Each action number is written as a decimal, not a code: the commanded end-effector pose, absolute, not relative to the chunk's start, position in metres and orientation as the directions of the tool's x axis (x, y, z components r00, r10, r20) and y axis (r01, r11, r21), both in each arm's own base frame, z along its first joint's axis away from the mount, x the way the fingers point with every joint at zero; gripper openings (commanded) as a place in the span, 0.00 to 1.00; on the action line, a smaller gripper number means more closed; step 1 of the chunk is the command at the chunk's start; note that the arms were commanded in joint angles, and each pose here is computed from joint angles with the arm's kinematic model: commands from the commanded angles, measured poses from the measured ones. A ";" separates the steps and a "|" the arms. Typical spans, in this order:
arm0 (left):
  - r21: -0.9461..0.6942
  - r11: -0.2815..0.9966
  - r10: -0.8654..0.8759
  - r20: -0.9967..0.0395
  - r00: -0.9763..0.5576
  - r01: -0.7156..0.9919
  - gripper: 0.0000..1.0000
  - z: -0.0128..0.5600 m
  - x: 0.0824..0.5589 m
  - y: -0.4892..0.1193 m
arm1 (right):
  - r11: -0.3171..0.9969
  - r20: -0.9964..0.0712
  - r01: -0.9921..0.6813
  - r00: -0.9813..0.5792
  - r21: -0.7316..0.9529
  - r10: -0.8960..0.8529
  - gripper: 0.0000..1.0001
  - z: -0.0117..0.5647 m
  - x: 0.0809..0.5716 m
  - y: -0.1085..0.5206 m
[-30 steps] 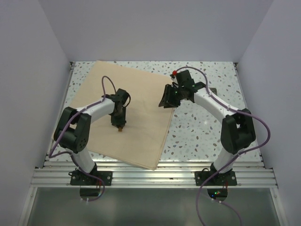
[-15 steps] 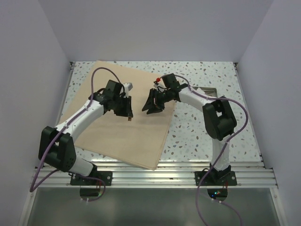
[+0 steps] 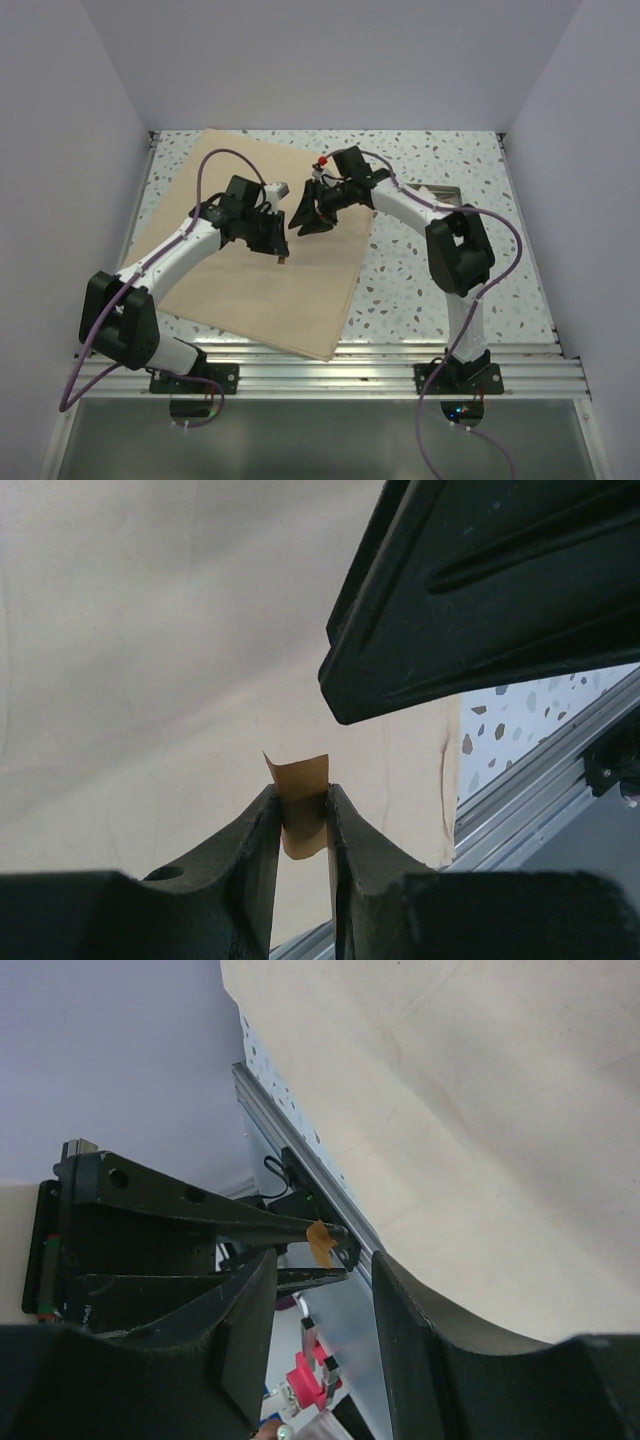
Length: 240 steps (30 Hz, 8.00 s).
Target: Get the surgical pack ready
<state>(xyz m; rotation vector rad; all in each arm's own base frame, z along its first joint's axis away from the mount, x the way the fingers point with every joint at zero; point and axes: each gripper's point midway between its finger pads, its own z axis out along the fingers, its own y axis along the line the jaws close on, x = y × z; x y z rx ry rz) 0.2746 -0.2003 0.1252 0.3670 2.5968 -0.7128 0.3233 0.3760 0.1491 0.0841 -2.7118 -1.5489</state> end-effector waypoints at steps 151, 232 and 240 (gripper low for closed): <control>-0.355 0.923 -0.021 -0.425 -0.905 0.145 0.58 0.096 0.341 -0.169 | 0.626 -0.218 0.688 -0.591 0.366 0.777 0.00 0.072 0.473 -0.011; -0.192 0.973 -0.157 -0.146 -0.977 -0.128 0.13 -0.027 0.433 -0.114 | 0.934 -0.292 0.286 -0.894 0.213 0.341 0.00 0.005 0.457 0.162; -0.318 0.946 -0.126 -0.193 -0.973 -0.059 0.24 -0.012 0.478 -0.166 | 0.876 -0.204 0.482 -0.856 0.021 0.475 0.00 -0.007 0.395 0.053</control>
